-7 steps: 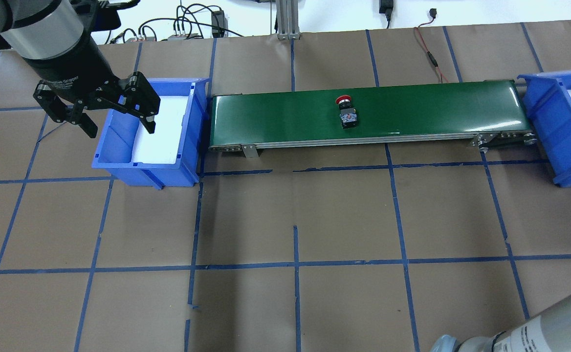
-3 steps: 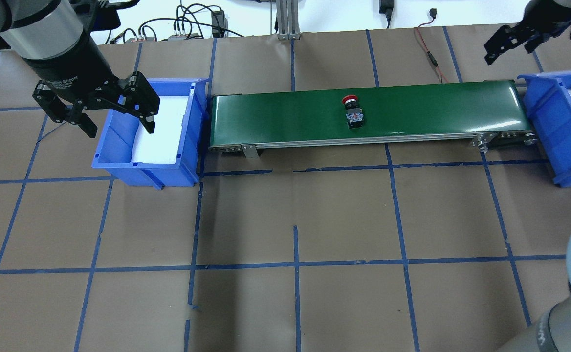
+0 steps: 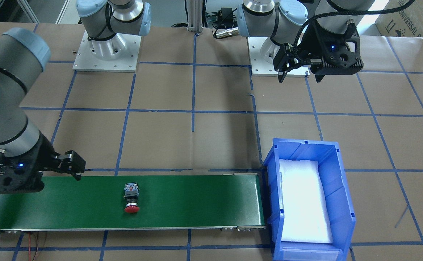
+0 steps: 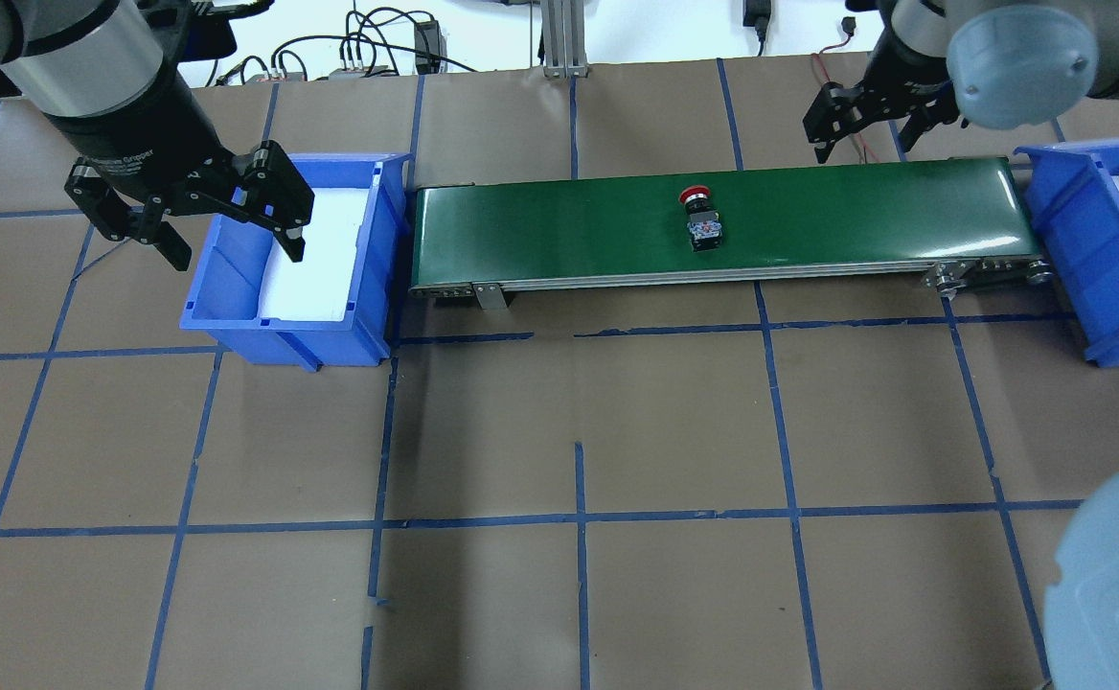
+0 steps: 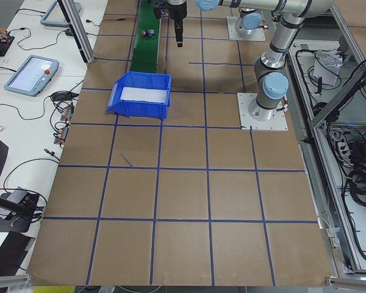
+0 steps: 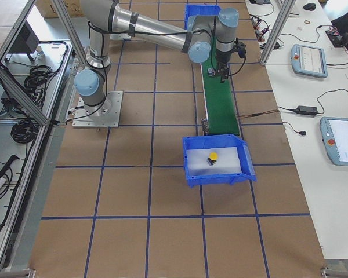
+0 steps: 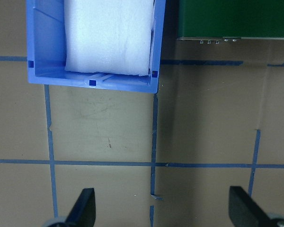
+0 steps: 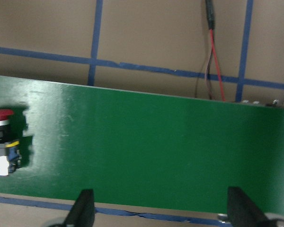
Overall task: Transport two buttons from left to right
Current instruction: 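Release the yellow button and move the right gripper back over the belt, then lower the right gripper and grasp the red button on the belt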
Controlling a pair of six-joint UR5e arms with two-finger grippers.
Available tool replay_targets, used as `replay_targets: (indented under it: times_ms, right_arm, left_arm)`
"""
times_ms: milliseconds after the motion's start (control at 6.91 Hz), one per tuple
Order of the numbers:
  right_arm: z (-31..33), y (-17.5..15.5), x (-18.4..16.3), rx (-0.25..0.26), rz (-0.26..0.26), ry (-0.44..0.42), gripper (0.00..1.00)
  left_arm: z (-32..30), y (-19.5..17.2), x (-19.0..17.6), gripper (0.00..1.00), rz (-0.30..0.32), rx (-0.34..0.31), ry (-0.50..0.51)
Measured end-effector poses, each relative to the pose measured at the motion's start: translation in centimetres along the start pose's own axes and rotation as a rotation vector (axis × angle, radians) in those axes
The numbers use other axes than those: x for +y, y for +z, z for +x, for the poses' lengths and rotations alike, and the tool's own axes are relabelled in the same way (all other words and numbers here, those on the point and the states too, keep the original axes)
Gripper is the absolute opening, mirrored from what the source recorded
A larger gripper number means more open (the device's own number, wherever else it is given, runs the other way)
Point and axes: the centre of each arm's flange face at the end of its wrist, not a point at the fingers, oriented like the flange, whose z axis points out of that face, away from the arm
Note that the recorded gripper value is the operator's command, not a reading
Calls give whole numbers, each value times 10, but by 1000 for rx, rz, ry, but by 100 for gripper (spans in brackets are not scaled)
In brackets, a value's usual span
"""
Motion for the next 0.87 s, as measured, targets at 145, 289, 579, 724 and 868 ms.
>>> replay_targets:
  times_ms: [145, 289, 579, 724, 868]
  right_arm:
    - [-14, 9, 10, -3, -17, 40, 95]
    - [-21, 16, 16, -6, -30, 70, 95]
    - [-25, 26, 17, -16, -27, 97, 95]
    - [-26, 28, 15, -18, -17, 99, 94]
    - [-27, 30, 14, -19, -13, 98, 94]
  left_arm:
    - [0, 0, 0, 100, 0, 0, 0]
    - [0, 0, 0, 100, -1, 0, 0]
    - [0, 0, 0, 100, 0, 0, 0]
    - [0, 0, 0, 100, 0, 0, 0]
    - [0, 0, 0, 100, 0, 0, 0]
